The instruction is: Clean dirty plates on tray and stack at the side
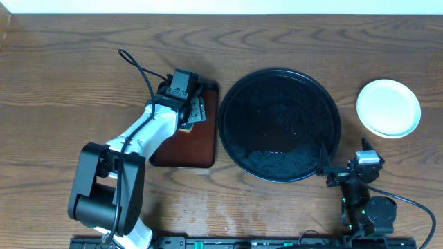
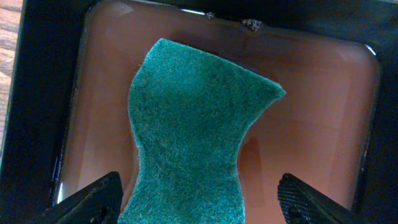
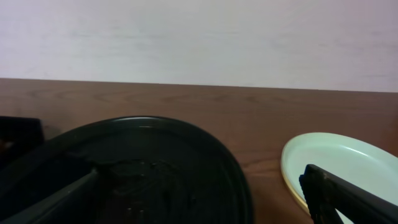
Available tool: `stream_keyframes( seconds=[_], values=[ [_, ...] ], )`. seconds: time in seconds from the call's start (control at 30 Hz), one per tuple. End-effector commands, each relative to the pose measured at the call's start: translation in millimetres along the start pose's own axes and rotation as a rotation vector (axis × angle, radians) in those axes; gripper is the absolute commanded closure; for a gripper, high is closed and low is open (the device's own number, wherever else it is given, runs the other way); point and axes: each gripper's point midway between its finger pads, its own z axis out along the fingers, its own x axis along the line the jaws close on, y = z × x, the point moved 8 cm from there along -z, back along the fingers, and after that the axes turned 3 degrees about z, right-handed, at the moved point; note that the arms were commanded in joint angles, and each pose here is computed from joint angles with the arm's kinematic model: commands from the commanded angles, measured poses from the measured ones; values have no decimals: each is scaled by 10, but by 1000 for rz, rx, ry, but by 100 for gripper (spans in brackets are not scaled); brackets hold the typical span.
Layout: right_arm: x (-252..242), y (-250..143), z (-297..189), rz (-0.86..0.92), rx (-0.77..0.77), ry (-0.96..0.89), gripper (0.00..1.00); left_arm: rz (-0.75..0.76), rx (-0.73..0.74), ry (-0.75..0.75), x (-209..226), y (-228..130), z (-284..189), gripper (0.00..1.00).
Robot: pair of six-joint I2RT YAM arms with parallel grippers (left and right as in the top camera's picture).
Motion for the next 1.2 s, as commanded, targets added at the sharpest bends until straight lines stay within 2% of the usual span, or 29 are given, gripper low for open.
stream_keyframes(
  seconds=[0.0,1.0,1.17],
  values=[
    [-6,-3,-3,15,-1,0,1,8,14,16,21,-42,44,20],
    [-6,-3,-3,15,-1,0,1,8,13,15,20,-41,40,20],
    [-6,-1,-4,15,-2,0,1,1,-46,-8,4,49,-159,19]
  ],
)
